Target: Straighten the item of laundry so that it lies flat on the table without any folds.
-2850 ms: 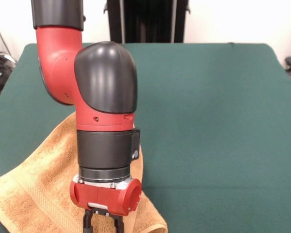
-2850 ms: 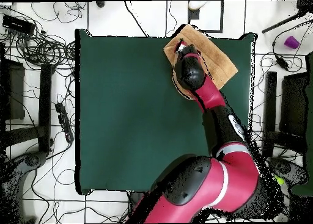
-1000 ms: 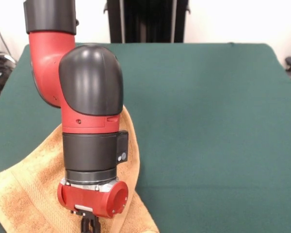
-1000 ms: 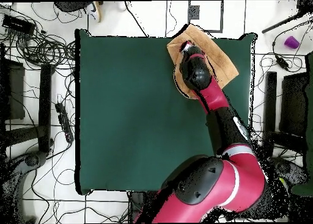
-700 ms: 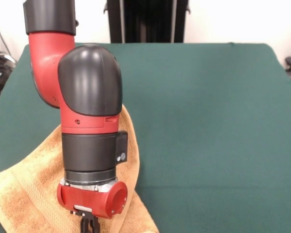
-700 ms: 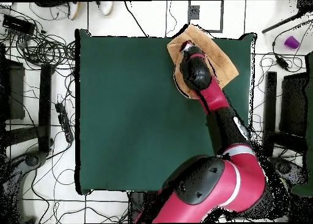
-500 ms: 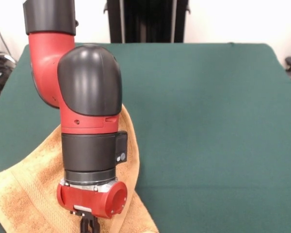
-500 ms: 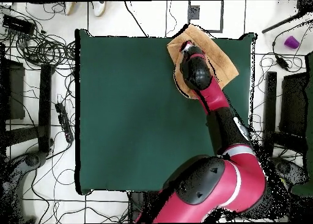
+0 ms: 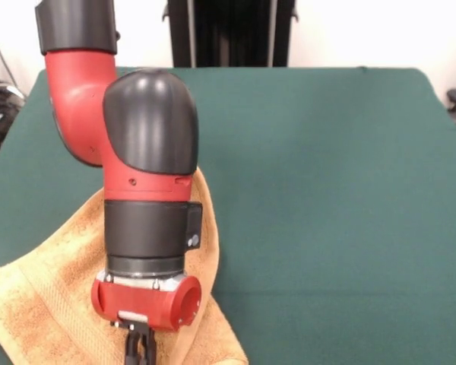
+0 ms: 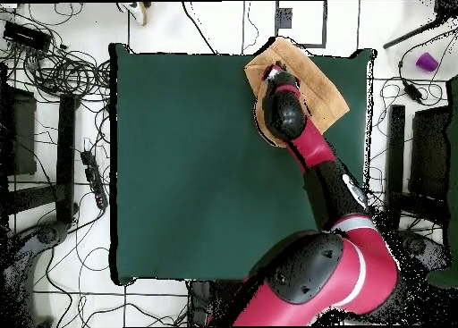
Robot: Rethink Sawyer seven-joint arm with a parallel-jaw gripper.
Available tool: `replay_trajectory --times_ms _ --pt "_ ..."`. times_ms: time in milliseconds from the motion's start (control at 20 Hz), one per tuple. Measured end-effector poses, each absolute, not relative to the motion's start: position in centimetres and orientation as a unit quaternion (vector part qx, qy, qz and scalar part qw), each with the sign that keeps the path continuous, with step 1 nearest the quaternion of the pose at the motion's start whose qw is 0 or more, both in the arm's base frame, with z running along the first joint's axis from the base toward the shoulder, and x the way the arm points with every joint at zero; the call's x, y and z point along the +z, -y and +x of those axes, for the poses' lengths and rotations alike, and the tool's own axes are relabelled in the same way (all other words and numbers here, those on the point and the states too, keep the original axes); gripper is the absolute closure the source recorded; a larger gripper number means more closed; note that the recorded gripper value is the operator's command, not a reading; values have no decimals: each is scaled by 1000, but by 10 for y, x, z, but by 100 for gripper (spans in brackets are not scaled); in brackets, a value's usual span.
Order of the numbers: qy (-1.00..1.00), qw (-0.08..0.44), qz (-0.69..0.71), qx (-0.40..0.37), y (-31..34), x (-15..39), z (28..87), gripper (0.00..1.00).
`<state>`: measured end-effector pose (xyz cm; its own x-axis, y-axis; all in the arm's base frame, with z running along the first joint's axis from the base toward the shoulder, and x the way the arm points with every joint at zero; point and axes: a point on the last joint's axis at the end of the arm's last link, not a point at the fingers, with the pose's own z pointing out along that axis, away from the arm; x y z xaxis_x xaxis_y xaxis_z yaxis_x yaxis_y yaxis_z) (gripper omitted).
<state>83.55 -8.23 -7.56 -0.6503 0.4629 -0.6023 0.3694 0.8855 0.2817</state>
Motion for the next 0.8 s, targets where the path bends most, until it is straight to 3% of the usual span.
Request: replay_trajectory --times_ms 800 --pt "-893 386 225 60 37 -70 716 100"
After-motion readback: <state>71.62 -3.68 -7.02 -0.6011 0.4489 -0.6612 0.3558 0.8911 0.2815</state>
